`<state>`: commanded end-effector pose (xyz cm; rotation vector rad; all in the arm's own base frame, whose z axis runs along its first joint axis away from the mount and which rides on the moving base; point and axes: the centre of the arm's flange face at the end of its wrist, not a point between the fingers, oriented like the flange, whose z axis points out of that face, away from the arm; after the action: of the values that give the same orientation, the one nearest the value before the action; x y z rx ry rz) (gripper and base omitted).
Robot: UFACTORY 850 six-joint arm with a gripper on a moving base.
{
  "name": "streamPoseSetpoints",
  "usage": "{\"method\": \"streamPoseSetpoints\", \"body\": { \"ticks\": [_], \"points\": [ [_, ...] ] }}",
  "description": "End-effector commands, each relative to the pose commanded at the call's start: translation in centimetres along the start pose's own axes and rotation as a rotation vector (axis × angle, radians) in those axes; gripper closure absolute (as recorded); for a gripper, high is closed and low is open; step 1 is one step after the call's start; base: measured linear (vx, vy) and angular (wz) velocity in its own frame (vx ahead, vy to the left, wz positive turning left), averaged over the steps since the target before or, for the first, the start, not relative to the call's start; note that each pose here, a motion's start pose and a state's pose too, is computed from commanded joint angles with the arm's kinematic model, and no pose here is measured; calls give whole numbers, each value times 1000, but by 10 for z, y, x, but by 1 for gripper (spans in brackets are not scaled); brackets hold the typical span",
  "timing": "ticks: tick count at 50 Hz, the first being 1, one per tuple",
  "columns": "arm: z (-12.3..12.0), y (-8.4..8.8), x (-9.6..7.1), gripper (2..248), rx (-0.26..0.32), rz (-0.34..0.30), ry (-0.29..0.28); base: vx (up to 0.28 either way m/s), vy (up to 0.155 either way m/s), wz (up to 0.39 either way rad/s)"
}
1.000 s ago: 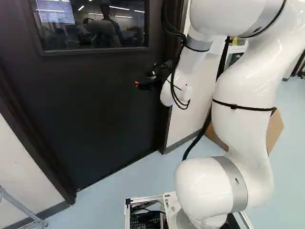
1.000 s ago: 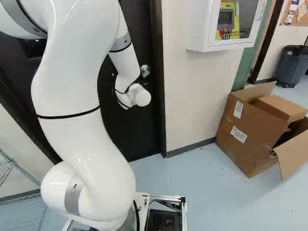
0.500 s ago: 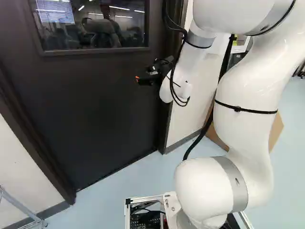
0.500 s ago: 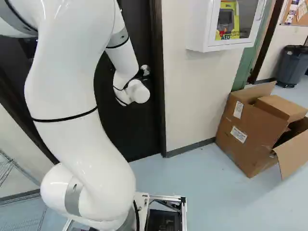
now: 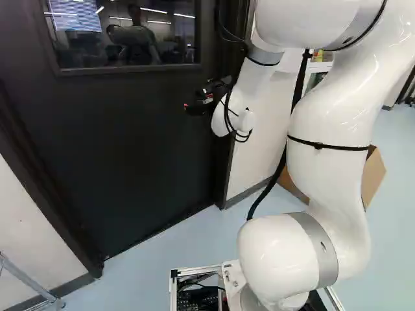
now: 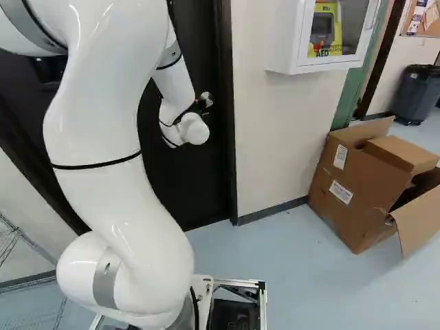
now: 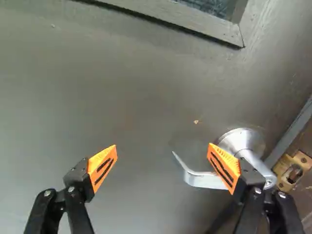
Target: Open the door and move inside
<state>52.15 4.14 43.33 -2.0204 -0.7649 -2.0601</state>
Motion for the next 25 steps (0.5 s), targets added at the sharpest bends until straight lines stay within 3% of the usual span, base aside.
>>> {"method": "streamPoseSetpoints", "body": {
  "ticks": [25],
  "points": [
    [2,-7,-25,3,13,24,-45,0,0,0]
  ]
}}
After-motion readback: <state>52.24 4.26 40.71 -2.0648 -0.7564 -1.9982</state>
